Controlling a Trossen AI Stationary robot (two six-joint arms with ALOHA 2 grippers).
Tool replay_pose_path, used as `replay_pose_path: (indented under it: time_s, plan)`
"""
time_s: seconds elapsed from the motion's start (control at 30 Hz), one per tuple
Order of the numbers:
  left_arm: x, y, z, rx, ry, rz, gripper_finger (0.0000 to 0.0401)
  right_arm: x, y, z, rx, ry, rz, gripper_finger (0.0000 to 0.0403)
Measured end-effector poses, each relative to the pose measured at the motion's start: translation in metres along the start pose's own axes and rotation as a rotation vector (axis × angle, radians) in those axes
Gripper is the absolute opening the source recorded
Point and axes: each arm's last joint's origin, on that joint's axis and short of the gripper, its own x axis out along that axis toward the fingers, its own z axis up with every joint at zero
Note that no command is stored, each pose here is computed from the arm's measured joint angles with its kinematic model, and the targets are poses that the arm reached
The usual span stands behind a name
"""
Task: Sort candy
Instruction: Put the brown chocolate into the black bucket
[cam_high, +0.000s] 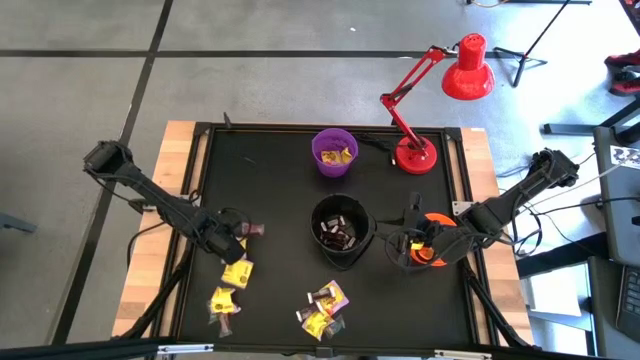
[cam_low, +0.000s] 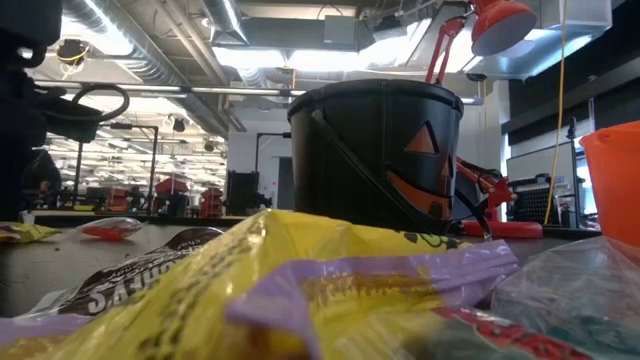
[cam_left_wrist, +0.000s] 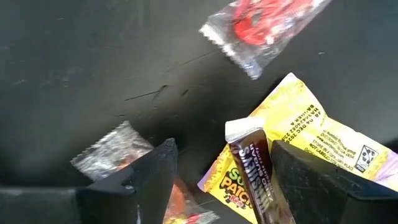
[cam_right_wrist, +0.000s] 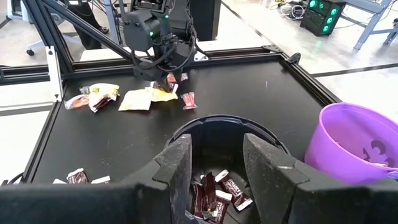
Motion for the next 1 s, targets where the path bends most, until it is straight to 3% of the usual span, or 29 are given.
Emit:
replay_pose_path:
  time_s: [0.27,0.67,0.83,1.0]
  plan:
    - [0.0,-0.001,0.001,-0.004,-0.013,-0.013,0.0216,0.0,0.0,0.0,0.0,0.0,0.0,0.0143]
    - [0.0,-0.002,0.001,-0.005,-0.028,-0.015,0.0016,0.0,0.0,0.0,0.0,0.0,0.0,0.0143]
    - [-0.002,-0.001,0.004,-0.014,-0.034,-0.006,0.0002,0.0,0.0,0.0,0.001,-0.001,0.0,0.0143]
    - [-0.014,-0.011,0.012,0.022,-0.141,-0.029,0.0,0.0,0.0,0.0,0.0,-0.003,-0.005,0.0143]
